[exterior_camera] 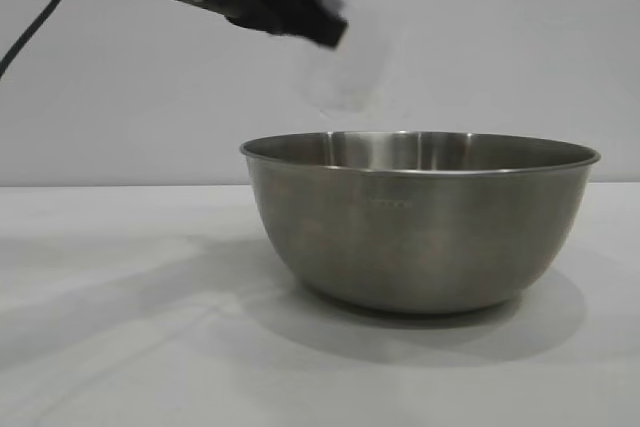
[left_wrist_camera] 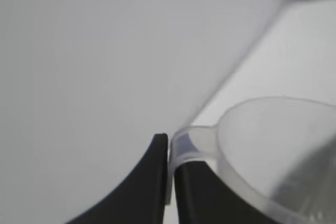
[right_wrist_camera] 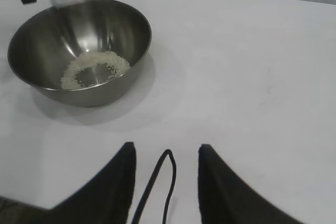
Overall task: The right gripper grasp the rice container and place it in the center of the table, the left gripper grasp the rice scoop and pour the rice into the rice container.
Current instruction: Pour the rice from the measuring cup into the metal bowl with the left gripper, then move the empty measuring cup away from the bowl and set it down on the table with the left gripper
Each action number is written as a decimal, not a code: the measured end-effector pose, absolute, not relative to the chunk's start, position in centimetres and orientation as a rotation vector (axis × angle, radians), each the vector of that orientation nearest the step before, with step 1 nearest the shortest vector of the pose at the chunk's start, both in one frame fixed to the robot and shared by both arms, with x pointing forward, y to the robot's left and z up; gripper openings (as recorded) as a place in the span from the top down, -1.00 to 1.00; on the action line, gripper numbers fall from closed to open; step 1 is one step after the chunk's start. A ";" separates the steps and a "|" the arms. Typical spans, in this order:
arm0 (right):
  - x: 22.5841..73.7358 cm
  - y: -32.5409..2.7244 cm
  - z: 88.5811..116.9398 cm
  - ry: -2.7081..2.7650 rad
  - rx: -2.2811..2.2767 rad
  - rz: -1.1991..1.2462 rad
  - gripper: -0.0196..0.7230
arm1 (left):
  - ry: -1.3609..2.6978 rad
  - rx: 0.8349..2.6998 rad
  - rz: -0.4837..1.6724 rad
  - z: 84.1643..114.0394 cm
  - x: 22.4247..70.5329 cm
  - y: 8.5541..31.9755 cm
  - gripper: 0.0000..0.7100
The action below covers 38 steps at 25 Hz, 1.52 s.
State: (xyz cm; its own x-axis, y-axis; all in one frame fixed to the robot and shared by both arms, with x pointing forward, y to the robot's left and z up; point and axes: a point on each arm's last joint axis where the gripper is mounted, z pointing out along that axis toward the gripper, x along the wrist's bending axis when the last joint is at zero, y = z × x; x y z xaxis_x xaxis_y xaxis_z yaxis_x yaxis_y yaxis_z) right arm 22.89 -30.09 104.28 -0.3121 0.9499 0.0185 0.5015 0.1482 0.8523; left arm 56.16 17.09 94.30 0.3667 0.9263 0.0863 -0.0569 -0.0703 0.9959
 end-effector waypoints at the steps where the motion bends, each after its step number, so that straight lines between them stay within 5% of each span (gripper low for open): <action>1: 22.9 -30.1 104.3 1.888 1.382 1.074 0.32 | 0.907 1.402 1.006 93.6 55.8 18.1 1.00; 13: 22.9 -30.1 104.3 1.888 1.382 1.074 0.32 | 1.242 1.508 1.038 88.9 51.7 24.9 1.00; 28: 22.9 -30.1 104.3 1.888 1.382 1.074 0.32 | 1.370 1.620 0.911 84.2 50.6 25.1 1.00; 33: 22.9 -30.1 104.3 1.888 1.382 1.074 0.32 | 1.401 1.660 0.861 83.7 49.0 25.3 0.53; 38: 22.9 -30.1 104.3 1.888 1.382 1.074 0.32 | 1.513 1.621 0.839 83.3 47.6 26.0 0.45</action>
State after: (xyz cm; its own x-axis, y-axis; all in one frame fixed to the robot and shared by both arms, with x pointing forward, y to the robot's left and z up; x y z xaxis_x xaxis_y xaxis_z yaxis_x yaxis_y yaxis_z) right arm 22.89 -30.09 104.28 -0.3121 0.9499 0.0185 0.5015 0.1482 0.8523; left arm 47.57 26.02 83.29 0.0853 0.9960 -0.0285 0.5031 -0.0183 0.8641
